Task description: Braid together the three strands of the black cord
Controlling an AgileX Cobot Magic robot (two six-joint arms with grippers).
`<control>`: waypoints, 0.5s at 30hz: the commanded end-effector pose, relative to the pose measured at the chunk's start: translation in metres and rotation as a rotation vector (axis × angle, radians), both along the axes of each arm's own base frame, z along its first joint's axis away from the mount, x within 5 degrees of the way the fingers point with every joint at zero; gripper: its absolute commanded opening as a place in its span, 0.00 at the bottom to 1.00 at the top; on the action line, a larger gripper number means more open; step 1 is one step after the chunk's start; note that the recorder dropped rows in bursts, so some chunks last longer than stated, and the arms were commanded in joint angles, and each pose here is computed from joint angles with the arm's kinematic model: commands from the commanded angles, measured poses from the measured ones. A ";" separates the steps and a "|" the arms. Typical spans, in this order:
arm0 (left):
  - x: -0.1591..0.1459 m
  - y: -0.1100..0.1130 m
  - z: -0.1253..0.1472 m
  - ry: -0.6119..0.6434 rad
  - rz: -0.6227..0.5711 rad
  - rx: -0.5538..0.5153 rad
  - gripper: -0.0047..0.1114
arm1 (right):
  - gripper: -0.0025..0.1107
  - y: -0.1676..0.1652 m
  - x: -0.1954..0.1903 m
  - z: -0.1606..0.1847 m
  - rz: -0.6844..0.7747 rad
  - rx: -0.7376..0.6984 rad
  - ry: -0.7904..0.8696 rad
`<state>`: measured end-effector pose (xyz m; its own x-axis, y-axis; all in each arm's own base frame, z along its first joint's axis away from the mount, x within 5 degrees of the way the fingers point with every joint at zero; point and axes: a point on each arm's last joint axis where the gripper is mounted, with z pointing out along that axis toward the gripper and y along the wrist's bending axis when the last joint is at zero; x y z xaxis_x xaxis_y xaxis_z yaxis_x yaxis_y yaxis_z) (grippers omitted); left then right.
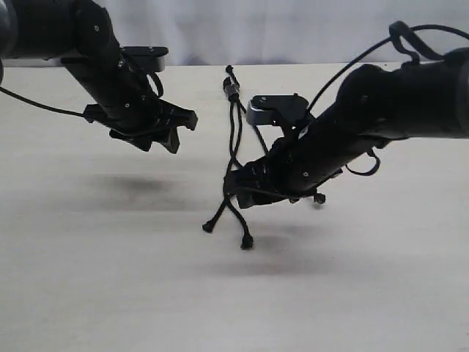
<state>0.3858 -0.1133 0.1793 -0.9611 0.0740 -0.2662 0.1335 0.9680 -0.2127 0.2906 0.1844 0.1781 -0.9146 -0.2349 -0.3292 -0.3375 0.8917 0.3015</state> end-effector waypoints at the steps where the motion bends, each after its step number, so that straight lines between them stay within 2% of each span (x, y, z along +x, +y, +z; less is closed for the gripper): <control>1: -0.004 0.000 0.002 0.021 -0.010 -0.014 0.45 | 0.49 0.023 0.003 -0.021 0.052 -0.184 0.039; 4: -0.003 0.000 0.002 0.020 -0.012 -0.010 0.45 | 0.47 0.033 0.004 -0.037 0.034 -0.266 0.049; 7: -0.003 0.000 0.002 0.019 -0.012 -0.009 0.45 | 0.39 0.035 0.005 -0.051 0.023 -0.269 0.085; 10: -0.004 0.000 0.002 0.021 -0.014 -0.008 0.45 | 0.25 0.035 0.005 -0.061 0.033 -0.296 0.114; 13: -0.004 0.000 0.002 0.025 -0.015 -0.007 0.45 | 0.07 0.033 0.004 -0.060 0.056 -0.310 0.118; 15: -0.005 0.000 0.002 0.031 -0.016 -0.006 0.45 | 0.06 0.033 0.004 -0.054 0.080 -0.305 0.096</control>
